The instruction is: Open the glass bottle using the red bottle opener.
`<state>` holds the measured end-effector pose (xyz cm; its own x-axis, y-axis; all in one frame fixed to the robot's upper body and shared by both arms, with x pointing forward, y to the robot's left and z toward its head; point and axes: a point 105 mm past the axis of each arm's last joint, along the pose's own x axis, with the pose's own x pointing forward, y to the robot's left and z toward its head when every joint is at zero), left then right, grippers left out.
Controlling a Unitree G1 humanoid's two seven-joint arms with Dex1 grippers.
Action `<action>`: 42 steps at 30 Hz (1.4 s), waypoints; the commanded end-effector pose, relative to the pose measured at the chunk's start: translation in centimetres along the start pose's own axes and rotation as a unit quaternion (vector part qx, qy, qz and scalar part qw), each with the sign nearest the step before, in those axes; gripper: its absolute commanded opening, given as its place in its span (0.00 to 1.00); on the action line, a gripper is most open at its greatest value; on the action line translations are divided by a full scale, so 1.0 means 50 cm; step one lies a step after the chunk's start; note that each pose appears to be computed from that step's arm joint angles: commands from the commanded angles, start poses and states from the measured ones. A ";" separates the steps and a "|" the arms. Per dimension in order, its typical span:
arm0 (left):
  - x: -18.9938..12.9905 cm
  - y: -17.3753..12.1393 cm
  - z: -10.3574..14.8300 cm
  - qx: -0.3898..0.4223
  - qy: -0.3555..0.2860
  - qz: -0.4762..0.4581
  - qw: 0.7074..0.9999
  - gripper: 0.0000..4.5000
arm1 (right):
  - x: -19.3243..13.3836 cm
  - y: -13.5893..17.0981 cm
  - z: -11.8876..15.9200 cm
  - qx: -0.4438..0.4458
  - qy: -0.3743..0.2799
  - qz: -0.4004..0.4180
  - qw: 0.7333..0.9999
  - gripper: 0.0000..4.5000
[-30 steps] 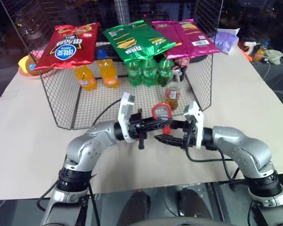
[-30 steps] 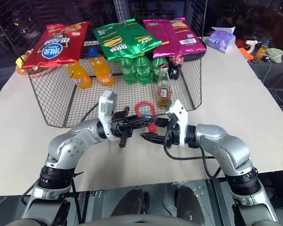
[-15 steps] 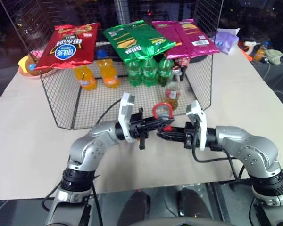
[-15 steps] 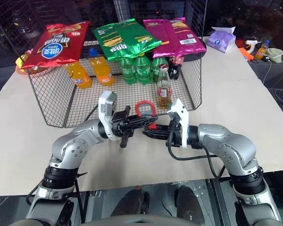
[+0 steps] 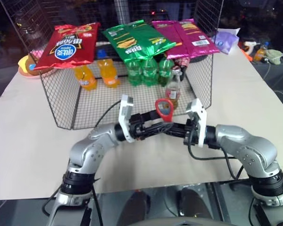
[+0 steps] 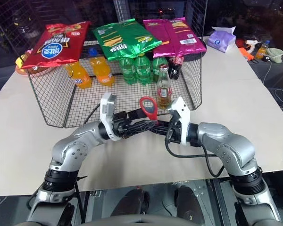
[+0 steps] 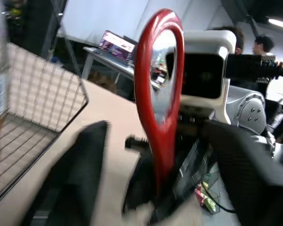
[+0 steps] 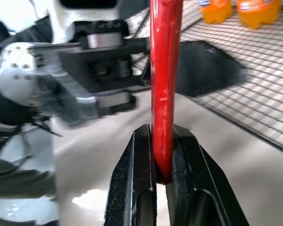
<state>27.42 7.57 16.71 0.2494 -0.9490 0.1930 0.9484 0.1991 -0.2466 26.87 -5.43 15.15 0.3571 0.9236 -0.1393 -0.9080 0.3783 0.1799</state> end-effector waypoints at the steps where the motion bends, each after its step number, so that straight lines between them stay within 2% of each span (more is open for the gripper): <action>1: -0.009 -0.007 0.029 0.048 -0.013 0.013 0.999 1.00 | -0.030 -0.024 0.010 -0.014 -0.022 -0.039 0.999 0.00; 7: -0.028 0.052 0.039 0.129 -0.015 0.116 0.985 1.00 | -0.075 -0.064 0.003 -0.020 -0.039 -0.109 0.993 0.00; 12: 0.001 0.099 0.041 0.195 -0.008 0.175 0.965 1.00 | -0.099 -0.116 0.027 -0.058 -0.069 -0.192 0.977 0.00; 16: 0.024 0.143 0.043 0.244 -0.013 0.227 0.943 1.00 | -0.106 -0.130 0.038 -0.077 -0.088 -0.221 0.968 0.00; 25: 0.097 0.182 0.016 0.266 -0.011 0.209 0.941 1.00 | -0.108 -0.126 0.063 -0.122 -0.129 -0.246 0.953 0.00; 31: 0.142 0.202 0.019 0.256 -0.024 0.202 0.945 1.00 | -0.115 -0.129 0.045 -0.153 -0.101 -0.268 0.946 0.00; 42: 0.187 0.216 0.015 0.247 -0.020 0.177 0.952 1.00 | -0.114 -0.120 0.041 -0.162 -0.100 -0.277 0.942 0.00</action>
<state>40.05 1.32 15.27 0.5852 -0.7911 0.1780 0.7802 0.6092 0.1421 31.13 -12.95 15.29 0.8034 0.5954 0.0108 -0.5886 0.7968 -0.1367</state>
